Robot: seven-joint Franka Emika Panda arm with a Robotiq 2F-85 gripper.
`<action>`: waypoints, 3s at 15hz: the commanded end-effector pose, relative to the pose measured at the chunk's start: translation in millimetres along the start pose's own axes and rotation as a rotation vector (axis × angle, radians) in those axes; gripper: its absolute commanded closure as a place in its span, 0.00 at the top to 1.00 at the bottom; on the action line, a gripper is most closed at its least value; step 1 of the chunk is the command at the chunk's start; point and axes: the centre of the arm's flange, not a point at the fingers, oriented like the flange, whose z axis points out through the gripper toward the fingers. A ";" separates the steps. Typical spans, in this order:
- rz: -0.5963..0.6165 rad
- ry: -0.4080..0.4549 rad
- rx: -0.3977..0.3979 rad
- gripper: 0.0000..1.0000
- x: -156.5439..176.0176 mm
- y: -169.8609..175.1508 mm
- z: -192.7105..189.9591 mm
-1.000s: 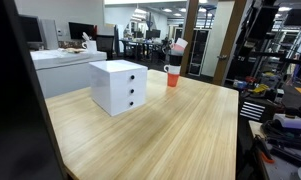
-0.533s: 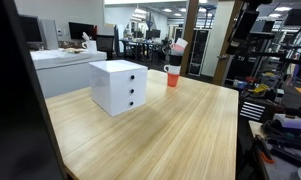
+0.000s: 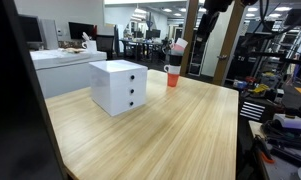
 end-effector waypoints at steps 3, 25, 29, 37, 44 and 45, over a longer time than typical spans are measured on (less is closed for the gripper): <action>0.055 0.015 0.110 1.00 81.4 59.4 3.0; 0.349 0.024 0.383 1.00 164.9 238.9 48.9; 0.358 -0.007 0.389 1.00 160.8 240.0 59.2; 0.339 -0.079 0.425 1.00 149.5 223.4 70.3; 0.362 -0.099 0.418 0.99 144.9 231.0 77.5; 0.366 -0.100 0.417 0.97 144.0 233.2 77.9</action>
